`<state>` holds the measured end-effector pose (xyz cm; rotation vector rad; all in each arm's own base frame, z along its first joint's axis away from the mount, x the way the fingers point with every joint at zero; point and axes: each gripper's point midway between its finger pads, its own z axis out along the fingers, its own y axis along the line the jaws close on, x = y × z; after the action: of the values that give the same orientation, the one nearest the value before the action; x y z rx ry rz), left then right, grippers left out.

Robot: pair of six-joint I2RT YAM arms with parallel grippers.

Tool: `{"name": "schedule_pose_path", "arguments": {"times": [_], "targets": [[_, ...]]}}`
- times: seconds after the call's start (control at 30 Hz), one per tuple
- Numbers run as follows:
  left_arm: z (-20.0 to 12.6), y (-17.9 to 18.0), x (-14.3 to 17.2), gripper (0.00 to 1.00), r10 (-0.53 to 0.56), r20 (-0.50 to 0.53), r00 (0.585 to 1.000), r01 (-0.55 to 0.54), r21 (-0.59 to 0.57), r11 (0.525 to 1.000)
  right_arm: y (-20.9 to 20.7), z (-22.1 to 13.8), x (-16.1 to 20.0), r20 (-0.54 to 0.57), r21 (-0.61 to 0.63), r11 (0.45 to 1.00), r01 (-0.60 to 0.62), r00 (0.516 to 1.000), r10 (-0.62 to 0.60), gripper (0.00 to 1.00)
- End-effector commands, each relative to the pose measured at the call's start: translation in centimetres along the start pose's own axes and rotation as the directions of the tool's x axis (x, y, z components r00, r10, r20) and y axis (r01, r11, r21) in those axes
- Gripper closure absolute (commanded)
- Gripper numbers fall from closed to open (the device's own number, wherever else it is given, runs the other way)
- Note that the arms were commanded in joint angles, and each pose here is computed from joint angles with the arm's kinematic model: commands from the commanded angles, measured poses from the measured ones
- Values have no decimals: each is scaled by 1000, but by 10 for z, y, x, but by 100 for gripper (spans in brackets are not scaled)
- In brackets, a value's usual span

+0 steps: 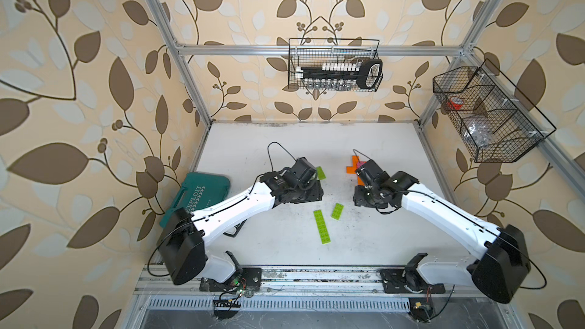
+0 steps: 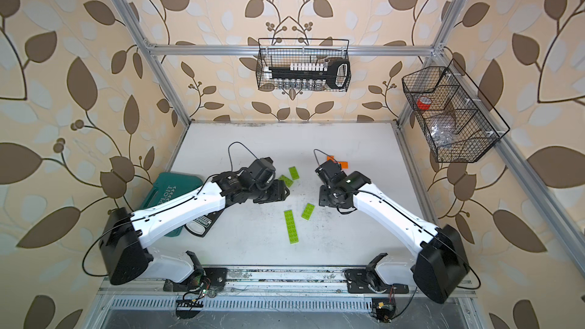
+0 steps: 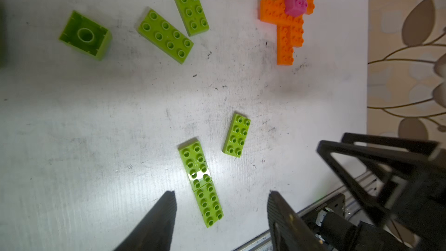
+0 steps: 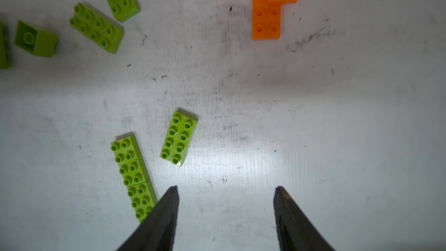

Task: Assemble a small pinwheel with lego
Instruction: Adjust the lego brick at the center of the board.

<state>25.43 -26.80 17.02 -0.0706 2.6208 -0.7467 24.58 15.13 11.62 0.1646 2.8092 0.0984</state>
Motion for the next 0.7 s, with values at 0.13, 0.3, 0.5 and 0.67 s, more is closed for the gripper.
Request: {"name": "schedule_pose_path", "arguments": {"times": [0.13, 0.3, 0.5, 0.67], "targets": [[-8, 32, -17, 36, -87, 42, 995, 84, 67, 994, 48, 22, 12, -69, 36, 998, -58, 996, 60, 35], [-18, 47, -22, 36, -90, 57, 994, 87, 56, 995, 51, 52, 15, -111, 137, 989, -52, 992, 68, 26], [-27, 76, -30, 36, -185, 75, 980, 177, 106, 978, 58, 77, 20, -162, 178, 983, -36, 985, 66, 27], [-31, 86, -34, 36, -209, 82, 975, 199, 114, 973, 57, 93, 25, -196, 208, 978, -22, 979, 63, 28]]}}
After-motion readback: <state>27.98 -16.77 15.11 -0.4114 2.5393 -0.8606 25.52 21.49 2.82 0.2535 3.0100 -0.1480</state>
